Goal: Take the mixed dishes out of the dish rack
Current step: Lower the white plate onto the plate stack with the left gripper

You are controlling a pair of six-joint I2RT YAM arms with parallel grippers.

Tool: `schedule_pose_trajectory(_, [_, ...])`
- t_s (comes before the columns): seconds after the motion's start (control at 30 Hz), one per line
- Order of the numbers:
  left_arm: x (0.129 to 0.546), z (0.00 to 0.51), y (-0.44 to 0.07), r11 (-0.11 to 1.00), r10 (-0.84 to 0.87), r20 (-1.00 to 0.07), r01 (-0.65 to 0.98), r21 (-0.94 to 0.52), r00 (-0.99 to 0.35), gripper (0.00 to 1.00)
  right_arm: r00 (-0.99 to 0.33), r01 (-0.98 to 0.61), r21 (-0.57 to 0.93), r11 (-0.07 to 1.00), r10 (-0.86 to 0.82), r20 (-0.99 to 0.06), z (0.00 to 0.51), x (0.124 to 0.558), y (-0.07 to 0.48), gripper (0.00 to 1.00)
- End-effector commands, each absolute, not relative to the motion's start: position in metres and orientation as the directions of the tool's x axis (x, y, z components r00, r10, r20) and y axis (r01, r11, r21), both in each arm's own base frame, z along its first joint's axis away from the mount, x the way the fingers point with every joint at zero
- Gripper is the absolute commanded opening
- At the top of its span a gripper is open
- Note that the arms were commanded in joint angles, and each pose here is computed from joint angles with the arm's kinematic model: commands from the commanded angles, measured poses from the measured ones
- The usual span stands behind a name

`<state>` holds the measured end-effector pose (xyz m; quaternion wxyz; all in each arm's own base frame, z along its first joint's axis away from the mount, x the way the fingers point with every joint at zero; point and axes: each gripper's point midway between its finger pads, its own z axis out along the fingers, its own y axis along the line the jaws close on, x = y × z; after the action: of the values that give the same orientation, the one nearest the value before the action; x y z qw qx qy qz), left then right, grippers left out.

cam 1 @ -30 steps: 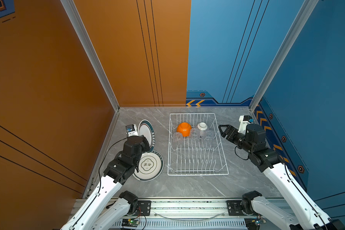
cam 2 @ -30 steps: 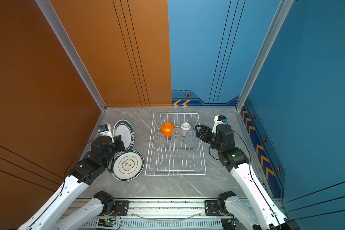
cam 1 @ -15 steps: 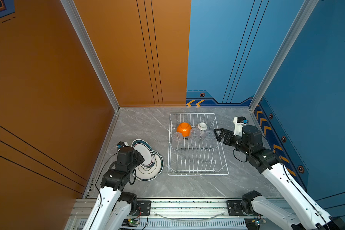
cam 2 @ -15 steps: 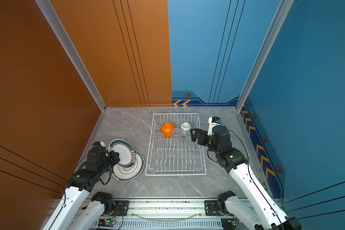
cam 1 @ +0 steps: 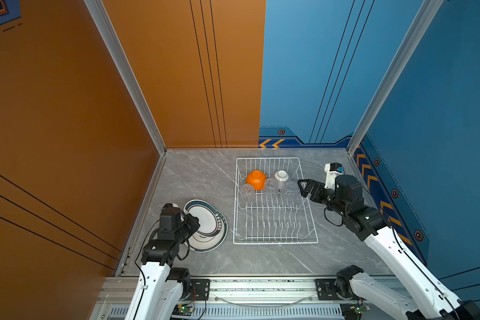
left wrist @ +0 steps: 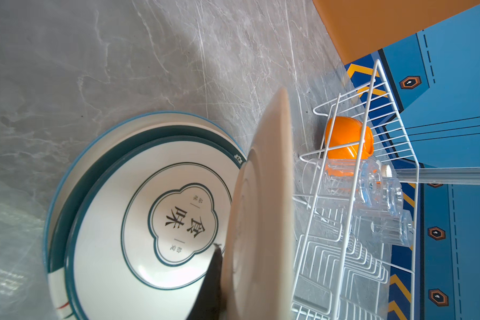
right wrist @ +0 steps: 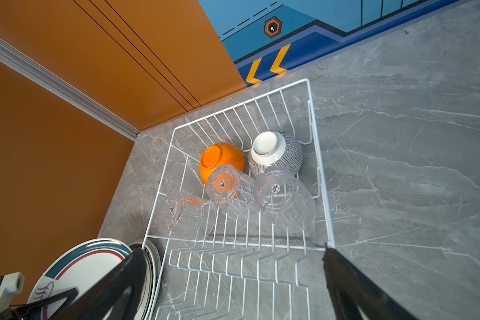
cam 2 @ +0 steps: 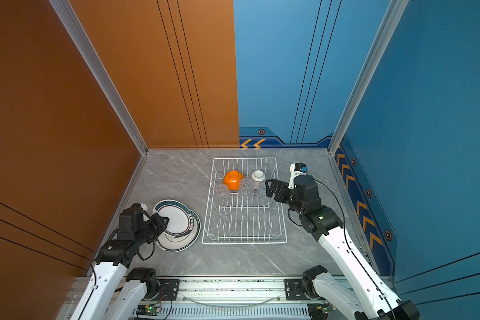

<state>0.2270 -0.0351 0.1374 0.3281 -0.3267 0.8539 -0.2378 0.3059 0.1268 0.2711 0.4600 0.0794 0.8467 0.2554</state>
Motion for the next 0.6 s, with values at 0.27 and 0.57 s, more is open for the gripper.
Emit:
schedule_pose_trajectory(0.27, [0.232,0.128,-0.046,0.674,-0.684,-0.361,-0.361,-0.644,-0.634,0.04,-0.574,-0.044,0.486,0.873,0.376,-0.727,0.259,0.309,0.125,1.00])
schedule_pose_trajectory(0.57, [0.229,0.117,-0.038,0.682,-0.683,-0.343,-0.393,-0.617,-0.645,0.23,-0.550,-0.017,0.476,0.879,0.389,-0.739,0.261,0.309,0.118,1.00])
